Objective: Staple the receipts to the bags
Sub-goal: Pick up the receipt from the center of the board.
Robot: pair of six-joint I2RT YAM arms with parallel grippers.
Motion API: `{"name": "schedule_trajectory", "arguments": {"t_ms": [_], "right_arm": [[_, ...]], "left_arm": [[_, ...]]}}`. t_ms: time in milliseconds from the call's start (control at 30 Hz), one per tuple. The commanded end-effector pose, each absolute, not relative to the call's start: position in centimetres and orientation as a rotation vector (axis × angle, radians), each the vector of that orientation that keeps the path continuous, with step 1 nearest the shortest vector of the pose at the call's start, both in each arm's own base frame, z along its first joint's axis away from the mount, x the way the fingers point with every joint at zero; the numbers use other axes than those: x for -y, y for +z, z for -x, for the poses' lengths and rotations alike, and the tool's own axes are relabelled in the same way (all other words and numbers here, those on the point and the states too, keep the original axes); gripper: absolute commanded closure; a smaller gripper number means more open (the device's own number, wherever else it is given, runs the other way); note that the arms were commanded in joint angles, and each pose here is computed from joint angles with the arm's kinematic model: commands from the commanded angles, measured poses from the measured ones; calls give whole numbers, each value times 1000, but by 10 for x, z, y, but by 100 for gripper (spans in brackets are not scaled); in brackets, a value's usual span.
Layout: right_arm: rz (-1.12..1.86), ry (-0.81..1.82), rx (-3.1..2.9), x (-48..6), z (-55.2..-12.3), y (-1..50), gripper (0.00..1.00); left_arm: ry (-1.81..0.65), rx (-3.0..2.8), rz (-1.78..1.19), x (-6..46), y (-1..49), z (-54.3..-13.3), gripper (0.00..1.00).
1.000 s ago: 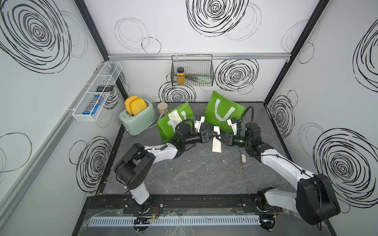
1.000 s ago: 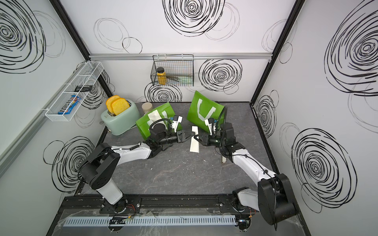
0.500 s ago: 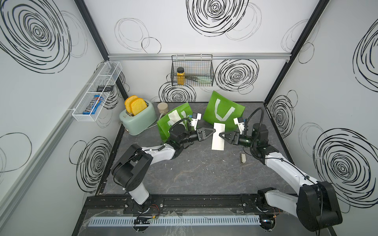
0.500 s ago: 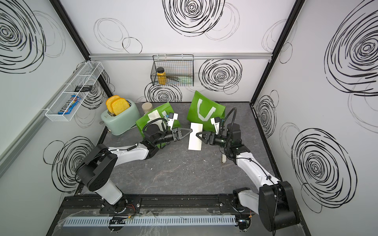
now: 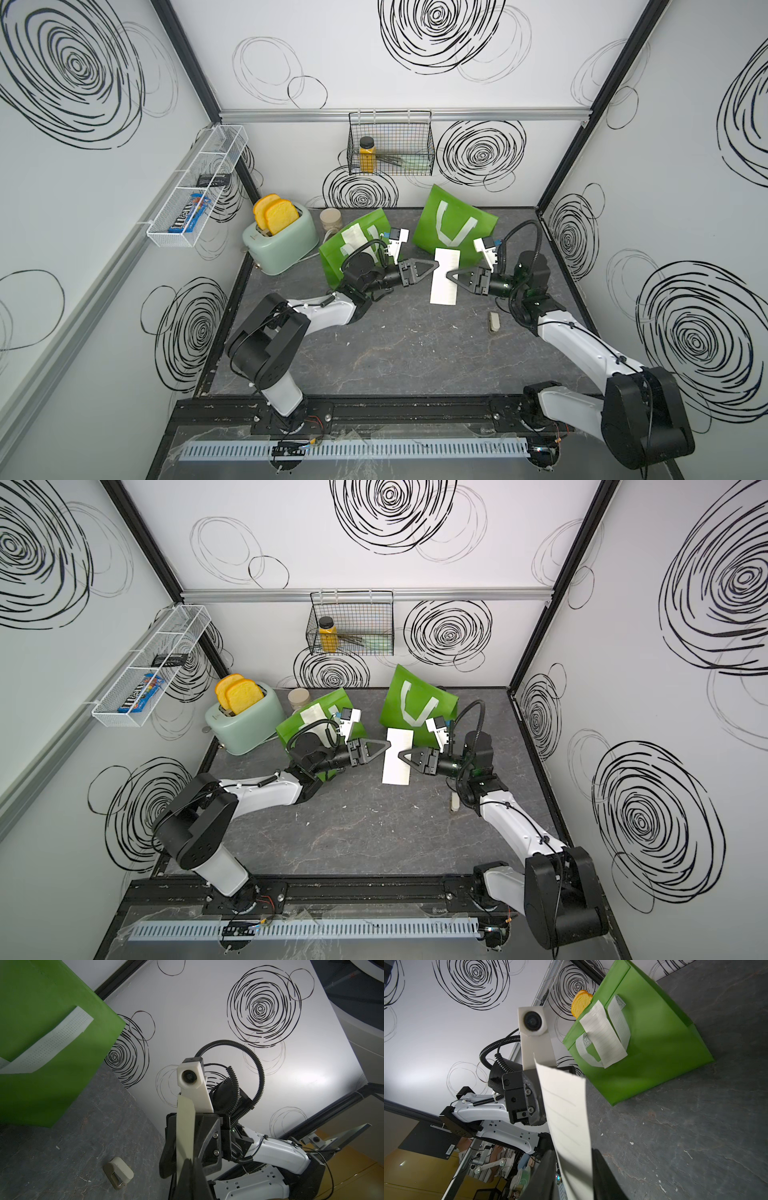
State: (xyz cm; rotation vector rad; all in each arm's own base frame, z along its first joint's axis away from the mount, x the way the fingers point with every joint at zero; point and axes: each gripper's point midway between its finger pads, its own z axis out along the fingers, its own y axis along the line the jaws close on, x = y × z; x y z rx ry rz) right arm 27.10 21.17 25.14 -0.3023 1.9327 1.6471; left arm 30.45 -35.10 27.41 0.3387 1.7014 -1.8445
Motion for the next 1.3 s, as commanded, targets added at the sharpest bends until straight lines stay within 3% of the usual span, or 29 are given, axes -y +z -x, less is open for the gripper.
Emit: {"name": "schedule_trajectory", "arguments": {"t_ms": [0,67,133,167,233,300,467,667,800,967,1267], "right_arm": [[347,1648,-1886,-211,-267,263,89],[345,1635,-1889,-211,-269,264,100],[332,1605,-1897,-209,-273,265,100],[327,1586,-1901,-208,-276,266,100],[300,1511,-1915,-203,-287,270,100],[250,1387,-1914,-192,-305,278,100],[120,1037,-1796,-152,-360,317,100],[-55,750,-1802,-111,-441,341,100],[-85,739,-1812,-105,-460,350,100],[-158,658,-1822,-87,-442,337,100],[-212,684,-1838,-83,-371,321,100]], "left_arm": [[-1856,-1662,-390,353,281,-300,100],[-1847,-1673,-394,354,279,-301,100],[-1829,-1689,-394,353,276,-303,100],[-1816,-1696,-394,352,276,-304,88],[-1769,-1713,-386,346,275,-310,74],[-1695,-1743,-367,336,274,-320,49],[-1469,-1779,-332,300,285,-340,2],[-1221,-1838,-258,265,283,-359,4],[-1083,-1772,-277,264,294,-369,4],[-987,-1791,-296,298,301,-399,2],[-826,-1873,-338,372,264,-468,27]]}}
